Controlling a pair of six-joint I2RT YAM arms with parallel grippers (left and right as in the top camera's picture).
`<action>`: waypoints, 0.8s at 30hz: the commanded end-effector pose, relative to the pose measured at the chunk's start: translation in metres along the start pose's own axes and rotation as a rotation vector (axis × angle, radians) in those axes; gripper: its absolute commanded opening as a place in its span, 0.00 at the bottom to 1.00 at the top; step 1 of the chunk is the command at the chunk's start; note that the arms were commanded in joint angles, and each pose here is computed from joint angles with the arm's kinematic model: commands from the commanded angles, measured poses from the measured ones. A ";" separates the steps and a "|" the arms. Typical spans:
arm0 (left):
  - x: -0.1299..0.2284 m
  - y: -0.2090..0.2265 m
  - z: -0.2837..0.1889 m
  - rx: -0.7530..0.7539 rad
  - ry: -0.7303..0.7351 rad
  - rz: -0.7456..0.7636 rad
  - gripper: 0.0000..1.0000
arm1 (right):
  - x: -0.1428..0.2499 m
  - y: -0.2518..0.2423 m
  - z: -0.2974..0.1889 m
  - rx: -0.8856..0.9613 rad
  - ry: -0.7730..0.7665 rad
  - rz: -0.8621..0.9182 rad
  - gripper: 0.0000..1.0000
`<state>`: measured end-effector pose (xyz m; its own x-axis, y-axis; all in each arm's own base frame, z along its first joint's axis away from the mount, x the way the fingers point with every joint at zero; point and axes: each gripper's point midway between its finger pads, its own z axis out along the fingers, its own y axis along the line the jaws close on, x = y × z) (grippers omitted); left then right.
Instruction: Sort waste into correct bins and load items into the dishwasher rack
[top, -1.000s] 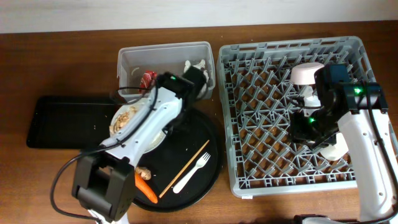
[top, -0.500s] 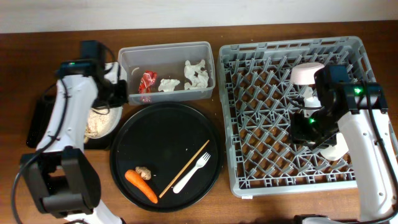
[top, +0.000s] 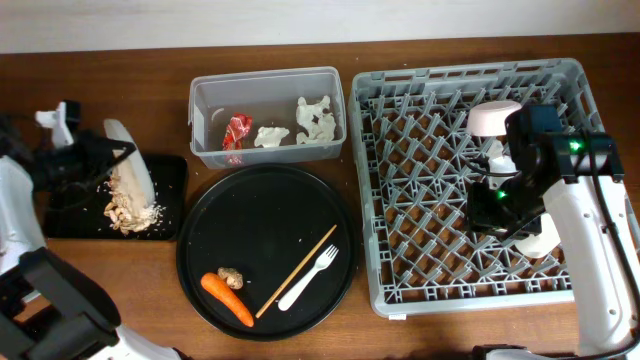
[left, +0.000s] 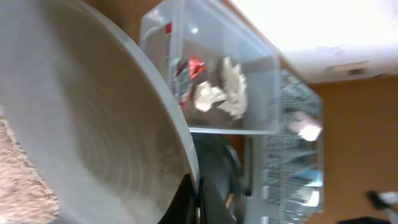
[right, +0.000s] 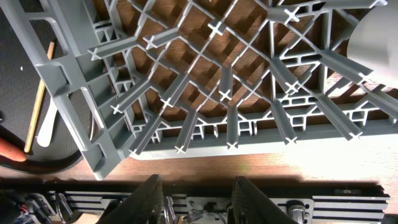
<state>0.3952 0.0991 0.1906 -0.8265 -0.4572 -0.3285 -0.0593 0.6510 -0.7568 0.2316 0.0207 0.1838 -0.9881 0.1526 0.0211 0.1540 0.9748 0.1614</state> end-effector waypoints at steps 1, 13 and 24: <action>-0.014 -0.027 -0.034 0.160 -0.105 0.032 0.00 | 0.003 0.001 -0.002 -0.009 -0.002 -0.009 0.41; -0.009 -0.028 -0.063 0.384 -0.216 -0.021 0.00 | 0.003 0.001 -0.002 -0.009 0.000 -0.008 0.41; 0.032 -0.074 -0.051 0.181 -0.080 0.081 0.00 | 0.004 0.001 -0.002 -0.009 0.002 -0.007 0.41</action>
<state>0.3568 0.1019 0.2472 -0.7462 -0.5841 -0.3192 0.0589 0.4198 -0.9057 0.2312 0.0207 0.1838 -0.9881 0.1522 0.0225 0.1539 0.9749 0.1612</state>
